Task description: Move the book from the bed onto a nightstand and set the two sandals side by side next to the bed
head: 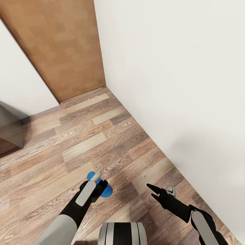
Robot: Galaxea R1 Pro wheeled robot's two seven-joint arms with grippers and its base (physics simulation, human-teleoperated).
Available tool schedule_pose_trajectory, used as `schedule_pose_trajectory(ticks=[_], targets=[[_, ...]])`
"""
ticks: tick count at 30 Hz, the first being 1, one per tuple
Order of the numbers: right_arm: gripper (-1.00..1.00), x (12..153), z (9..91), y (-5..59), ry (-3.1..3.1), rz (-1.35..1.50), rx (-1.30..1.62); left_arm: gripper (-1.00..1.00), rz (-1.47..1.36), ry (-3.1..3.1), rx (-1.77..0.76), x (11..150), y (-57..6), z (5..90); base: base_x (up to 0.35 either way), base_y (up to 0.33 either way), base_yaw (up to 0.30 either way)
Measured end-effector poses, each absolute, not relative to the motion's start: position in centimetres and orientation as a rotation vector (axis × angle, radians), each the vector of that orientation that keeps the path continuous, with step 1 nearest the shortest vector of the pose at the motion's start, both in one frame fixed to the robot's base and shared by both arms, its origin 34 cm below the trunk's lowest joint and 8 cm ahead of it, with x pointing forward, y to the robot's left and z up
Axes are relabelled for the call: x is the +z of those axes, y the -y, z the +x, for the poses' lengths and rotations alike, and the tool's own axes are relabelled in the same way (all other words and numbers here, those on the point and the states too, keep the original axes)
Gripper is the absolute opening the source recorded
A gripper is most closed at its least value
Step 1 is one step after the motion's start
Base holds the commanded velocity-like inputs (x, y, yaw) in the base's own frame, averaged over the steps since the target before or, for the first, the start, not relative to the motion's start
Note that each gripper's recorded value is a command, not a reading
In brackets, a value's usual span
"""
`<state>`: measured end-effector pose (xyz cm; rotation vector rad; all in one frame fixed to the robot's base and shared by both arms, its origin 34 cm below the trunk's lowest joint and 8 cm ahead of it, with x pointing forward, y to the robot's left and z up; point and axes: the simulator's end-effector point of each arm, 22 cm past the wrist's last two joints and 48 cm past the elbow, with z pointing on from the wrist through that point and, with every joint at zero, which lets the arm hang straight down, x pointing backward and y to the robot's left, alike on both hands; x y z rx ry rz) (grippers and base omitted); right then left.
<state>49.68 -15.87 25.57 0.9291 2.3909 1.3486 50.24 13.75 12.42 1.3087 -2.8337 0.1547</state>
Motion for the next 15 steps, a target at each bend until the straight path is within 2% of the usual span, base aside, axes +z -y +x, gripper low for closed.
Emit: schedule_pose_trajectory(ticks=[9,15], targets=[[1.00,25.59,49.70,15.82,-2.390,0.930,1.350,1.00,1.306,2.836,0.156,12.42,-13.73,50.25,0.004,-0.006,0.000],[1.00,25.59,49.69,15.81,-2.390,0.930,1.350,1.00,1.305,2.837,0.156,12.42,-13.74,50.26,0.107,-0.105,0.000]])
